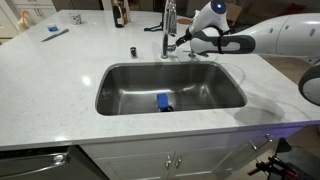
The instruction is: Open the tap
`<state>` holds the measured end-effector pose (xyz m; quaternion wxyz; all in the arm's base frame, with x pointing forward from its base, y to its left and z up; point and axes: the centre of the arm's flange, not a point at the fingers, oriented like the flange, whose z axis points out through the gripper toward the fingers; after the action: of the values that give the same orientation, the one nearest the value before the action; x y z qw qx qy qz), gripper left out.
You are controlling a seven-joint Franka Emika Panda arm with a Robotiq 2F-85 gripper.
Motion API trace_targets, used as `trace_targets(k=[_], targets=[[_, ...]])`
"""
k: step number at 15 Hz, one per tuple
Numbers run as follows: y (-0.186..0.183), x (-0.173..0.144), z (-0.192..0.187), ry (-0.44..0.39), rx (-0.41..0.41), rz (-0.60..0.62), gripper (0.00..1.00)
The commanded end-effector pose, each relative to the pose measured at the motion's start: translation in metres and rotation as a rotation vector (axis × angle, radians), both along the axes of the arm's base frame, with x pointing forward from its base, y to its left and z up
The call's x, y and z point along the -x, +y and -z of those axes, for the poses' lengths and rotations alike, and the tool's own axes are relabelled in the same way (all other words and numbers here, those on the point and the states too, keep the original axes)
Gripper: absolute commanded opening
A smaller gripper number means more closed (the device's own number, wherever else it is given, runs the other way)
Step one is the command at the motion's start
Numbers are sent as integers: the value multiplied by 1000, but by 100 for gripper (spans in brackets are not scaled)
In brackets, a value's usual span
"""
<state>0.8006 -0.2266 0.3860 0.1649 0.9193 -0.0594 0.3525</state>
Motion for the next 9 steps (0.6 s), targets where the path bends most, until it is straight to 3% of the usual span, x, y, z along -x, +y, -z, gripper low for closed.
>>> trace_targets(k=[1, 6, 9], targets=[[3, -16, 10, -68, 69, 50, 100], [5, -22, 15, -127, 88, 95, 100], [11, -19, 9, -127, -41, 37, 100]])
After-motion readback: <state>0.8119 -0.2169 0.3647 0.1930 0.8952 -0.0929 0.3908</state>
